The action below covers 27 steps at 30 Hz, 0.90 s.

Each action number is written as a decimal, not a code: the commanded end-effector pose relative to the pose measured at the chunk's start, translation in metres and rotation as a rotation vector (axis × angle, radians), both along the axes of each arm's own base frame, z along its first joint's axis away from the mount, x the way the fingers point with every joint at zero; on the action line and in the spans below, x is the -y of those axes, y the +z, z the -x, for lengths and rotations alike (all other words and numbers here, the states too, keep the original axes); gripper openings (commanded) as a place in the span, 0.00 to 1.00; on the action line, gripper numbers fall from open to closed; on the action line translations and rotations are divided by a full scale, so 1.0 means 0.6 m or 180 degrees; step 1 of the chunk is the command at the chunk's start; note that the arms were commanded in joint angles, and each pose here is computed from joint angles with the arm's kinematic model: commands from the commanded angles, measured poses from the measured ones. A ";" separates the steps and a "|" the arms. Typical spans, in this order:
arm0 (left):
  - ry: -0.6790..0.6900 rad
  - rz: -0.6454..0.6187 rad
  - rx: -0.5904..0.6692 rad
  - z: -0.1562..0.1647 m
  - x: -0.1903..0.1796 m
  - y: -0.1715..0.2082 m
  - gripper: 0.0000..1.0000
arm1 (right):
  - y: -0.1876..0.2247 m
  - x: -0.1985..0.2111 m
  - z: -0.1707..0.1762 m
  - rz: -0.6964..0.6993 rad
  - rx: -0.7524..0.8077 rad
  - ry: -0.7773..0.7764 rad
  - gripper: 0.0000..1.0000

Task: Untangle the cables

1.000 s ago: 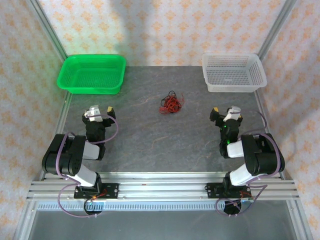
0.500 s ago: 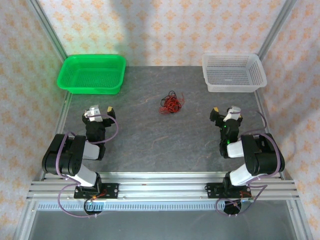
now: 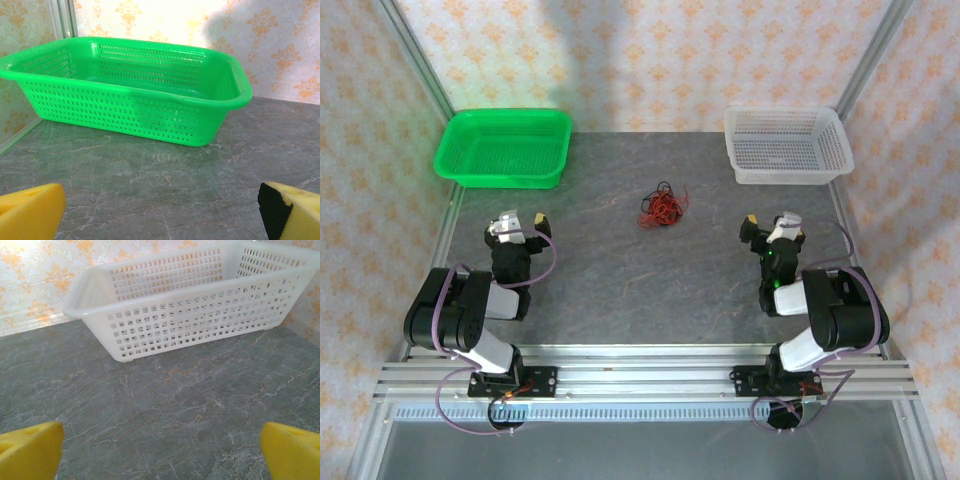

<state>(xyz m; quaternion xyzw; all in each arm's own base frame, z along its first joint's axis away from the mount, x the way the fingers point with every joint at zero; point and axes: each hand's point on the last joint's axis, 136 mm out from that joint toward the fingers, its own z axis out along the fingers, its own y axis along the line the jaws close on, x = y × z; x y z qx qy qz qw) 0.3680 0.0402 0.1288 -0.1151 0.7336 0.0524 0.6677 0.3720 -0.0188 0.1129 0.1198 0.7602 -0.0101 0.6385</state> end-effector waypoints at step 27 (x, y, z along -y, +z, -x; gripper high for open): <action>-0.0542 0.0823 -0.0030 -0.027 0.060 0.120 0.92 | 0.095 -0.122 0.019 -0.0493 -0.0604 0.0634 0.83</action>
